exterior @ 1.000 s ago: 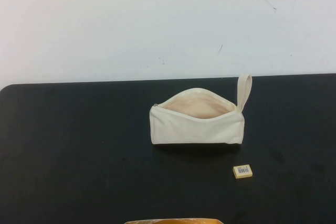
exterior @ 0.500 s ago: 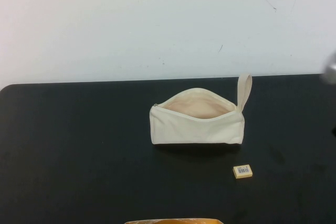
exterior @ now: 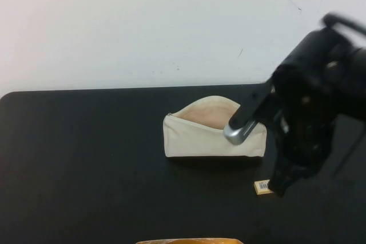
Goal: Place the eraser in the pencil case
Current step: Pick up the eraser from the table
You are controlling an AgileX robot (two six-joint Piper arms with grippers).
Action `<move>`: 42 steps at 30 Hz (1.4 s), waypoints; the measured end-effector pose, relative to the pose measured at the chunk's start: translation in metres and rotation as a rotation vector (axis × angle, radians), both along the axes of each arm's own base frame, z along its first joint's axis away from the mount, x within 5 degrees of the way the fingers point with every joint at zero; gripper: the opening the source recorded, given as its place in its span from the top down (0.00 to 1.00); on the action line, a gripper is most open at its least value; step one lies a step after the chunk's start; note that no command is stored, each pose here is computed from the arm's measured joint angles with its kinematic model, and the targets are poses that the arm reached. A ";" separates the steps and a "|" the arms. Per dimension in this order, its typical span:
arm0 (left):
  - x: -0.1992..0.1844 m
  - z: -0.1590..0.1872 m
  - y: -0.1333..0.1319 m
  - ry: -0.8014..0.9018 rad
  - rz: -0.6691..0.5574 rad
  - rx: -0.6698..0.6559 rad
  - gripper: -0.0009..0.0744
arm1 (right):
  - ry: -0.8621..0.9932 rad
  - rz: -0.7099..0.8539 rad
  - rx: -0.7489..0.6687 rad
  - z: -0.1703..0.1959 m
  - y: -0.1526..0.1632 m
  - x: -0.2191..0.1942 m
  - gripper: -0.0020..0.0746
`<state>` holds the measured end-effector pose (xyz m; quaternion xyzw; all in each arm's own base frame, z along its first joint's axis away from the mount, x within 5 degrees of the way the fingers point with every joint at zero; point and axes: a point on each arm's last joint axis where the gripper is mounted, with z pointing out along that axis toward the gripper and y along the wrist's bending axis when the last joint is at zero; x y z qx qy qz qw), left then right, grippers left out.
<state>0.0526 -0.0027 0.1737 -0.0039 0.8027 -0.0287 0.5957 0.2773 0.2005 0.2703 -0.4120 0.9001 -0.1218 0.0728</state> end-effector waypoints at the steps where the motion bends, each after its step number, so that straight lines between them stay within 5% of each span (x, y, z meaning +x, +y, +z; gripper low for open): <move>1: 0.000 0.000 0.000 0.000 0.000 0.000 0.99 | 0.015 -0.012 -0.011 -0.008 0.003 0.003 0.98; 8: 0.000 0.000 0.000 0.000 0.000 0.000 0.99 | 0.029 -0.248 0.058 -0.039 0.007 0.019 0.87; 14: 0.000 0.000 0.000 0.000 0.000 0.000 0.99 | -0.015 -0.390 0.263 -0.042 0.006 0.037 0.43; 16: 0.000 0.000 0.000 0.000 0.000 0.000 0.99 | -0.030 -0.406 0.282 -0.044 0.006 0.042 0.35; 42: 0.000 0.000 0.000 0.000 0.000 0.000 0.99 | 0.043 -0.464 0.247 -0.119 0.007 0.068 0.30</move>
